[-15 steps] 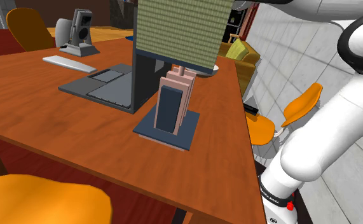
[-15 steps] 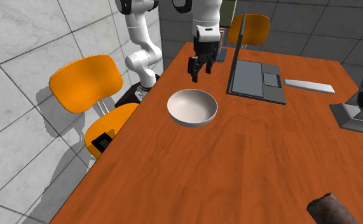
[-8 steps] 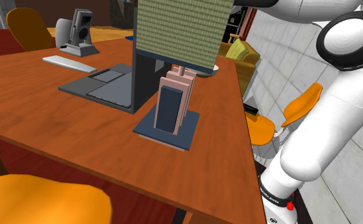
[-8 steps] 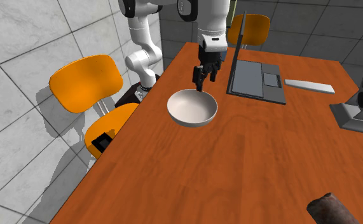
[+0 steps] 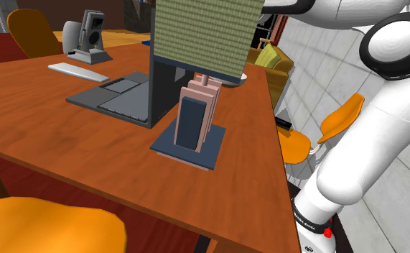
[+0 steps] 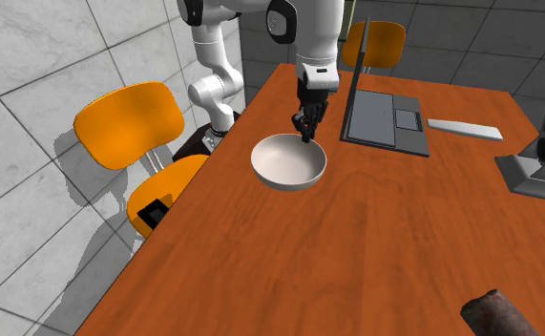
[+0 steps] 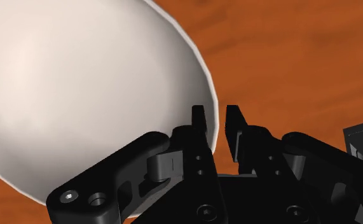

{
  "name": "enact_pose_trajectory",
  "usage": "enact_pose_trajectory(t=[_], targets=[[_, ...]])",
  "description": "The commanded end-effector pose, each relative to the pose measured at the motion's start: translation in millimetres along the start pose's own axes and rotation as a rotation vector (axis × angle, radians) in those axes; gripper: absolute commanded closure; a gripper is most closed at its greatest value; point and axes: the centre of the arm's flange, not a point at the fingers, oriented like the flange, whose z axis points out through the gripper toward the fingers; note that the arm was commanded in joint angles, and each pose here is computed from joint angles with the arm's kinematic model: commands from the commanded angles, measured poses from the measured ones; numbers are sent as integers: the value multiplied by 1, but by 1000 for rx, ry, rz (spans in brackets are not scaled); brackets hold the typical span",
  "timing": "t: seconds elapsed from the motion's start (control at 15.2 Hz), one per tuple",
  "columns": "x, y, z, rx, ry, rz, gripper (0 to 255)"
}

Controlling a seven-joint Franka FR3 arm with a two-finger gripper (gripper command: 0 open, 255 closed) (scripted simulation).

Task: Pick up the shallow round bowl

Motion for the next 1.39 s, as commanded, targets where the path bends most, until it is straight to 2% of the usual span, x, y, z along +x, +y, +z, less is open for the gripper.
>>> enact_pose_trajectory(t=[0.0, 0.4, 1.32], targets=[[0, 0, 0, 0, 0, 0, 255], [1, 1, 0, 0, 0, 0, 255], [4, 4, -74, 0, 0, 0, 255]])
